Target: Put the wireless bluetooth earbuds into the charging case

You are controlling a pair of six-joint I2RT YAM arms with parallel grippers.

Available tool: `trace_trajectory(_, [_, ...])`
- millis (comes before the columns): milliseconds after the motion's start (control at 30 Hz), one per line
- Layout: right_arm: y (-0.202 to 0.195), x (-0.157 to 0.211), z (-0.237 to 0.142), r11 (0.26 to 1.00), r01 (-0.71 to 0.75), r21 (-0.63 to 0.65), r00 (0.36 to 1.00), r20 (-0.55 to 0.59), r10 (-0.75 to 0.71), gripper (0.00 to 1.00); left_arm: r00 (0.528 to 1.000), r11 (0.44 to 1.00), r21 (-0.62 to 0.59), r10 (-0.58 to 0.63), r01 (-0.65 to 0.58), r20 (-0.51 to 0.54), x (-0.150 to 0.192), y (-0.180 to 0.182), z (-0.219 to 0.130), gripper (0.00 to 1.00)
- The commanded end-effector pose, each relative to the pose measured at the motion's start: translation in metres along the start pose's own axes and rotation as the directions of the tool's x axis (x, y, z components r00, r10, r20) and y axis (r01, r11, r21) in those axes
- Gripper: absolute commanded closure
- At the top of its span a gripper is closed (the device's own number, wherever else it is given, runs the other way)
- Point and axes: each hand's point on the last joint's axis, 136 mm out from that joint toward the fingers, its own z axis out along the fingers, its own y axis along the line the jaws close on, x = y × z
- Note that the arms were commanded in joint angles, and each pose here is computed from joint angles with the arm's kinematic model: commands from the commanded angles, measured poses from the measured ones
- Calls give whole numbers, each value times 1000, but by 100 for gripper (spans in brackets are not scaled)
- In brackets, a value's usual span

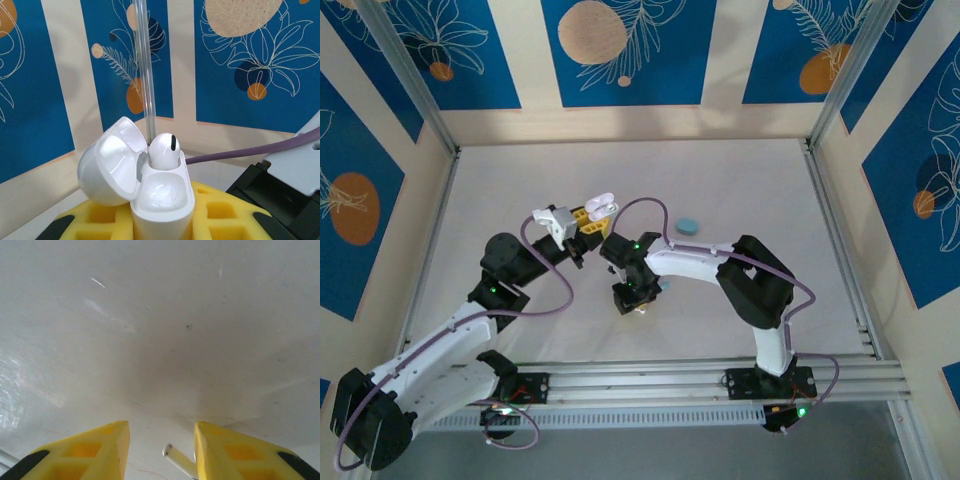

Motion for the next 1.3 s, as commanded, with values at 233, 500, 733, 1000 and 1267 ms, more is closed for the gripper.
trace_trajectory(233, [-20, 14, -8, 996, -17, 86, 1000, 6, 17, 62, 999, 1000, -1, 22, -22, 34, -13, -2, -1, 82])
trace_trajectory(500, [-35, 25, -17, 988, -123, 94, 992, 38, 120, 64, 999, 1000, 2, 15, -15, 33, -13, -2, 1, 82])
trace_trajectory(733, [-37, 42, -16, 982, -179, 65, 984, 15, 178, 64, 1000, 1000, 7, 6, -7, 30, -10, -2, 3, 82])
trace_trajectory(1000, [-34, 43, -17, 979, -197, 50, 980, 21, 196, 66, 999, 1000, 9, 4, -4, 32, -11, -2, 4, 82])
trace_trajectory(1267, [-36, 55, -20, 965, -263, 5, 964, 32, 263, 65, 999, 1000, -2, 13, -13, 29, -11, -1, 1, 82])
